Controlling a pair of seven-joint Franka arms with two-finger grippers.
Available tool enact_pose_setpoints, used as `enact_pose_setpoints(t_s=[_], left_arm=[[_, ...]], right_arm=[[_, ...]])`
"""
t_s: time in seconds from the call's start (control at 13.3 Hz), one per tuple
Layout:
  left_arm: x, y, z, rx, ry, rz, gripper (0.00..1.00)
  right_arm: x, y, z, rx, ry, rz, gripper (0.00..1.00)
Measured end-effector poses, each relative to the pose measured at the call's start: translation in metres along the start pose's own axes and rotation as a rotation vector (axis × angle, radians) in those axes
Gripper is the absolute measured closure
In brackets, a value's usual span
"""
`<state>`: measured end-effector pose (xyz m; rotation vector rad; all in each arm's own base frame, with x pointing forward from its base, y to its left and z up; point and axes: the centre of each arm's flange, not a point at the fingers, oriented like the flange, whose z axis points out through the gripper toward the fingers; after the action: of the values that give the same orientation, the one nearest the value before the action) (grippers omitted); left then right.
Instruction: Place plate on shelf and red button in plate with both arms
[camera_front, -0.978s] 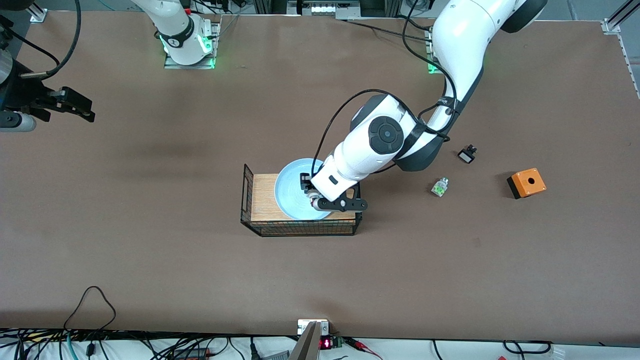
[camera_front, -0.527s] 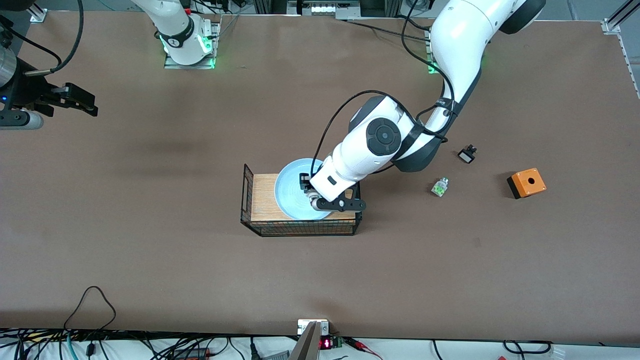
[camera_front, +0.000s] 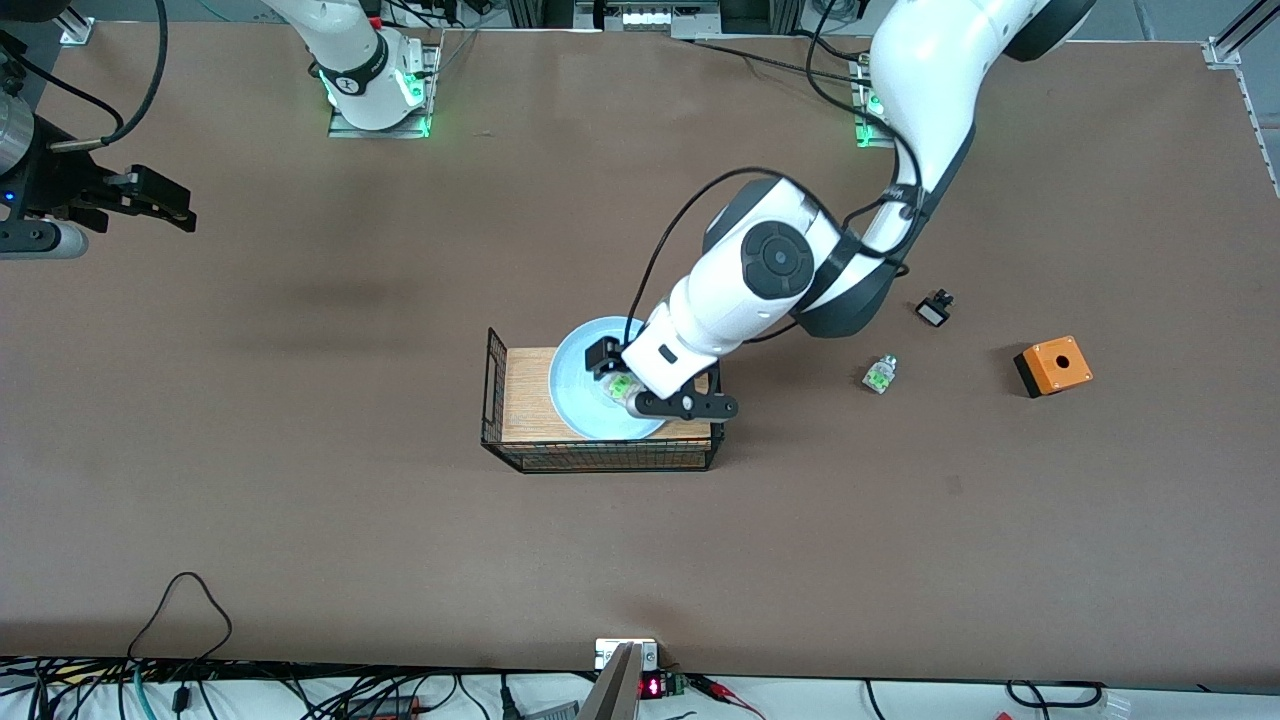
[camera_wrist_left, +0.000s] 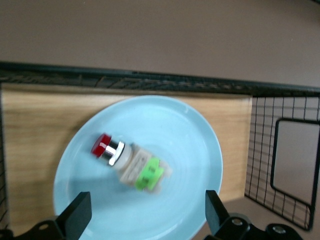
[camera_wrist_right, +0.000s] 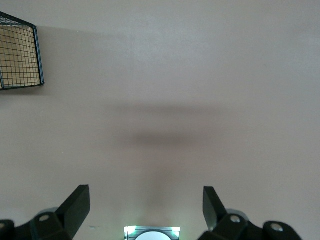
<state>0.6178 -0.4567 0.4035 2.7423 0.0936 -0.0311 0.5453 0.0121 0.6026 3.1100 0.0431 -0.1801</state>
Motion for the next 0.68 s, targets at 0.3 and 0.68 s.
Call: enact_pose_setpoints(t_s=[0.3,0.68], left_arm=[[-0.012,-0.018,-0.103,0.11,-0.063,-0.009,0.0],[-0.017,-0.084,-0.181,0.319,-0.16,0.114,0.0]], right_arm=[[0.0,-0.001,-0.001,0.0,0.001,-0.001,0.0],[0.0,-0.001,-0.001,0.0,0.002,-0.001,0.0]])
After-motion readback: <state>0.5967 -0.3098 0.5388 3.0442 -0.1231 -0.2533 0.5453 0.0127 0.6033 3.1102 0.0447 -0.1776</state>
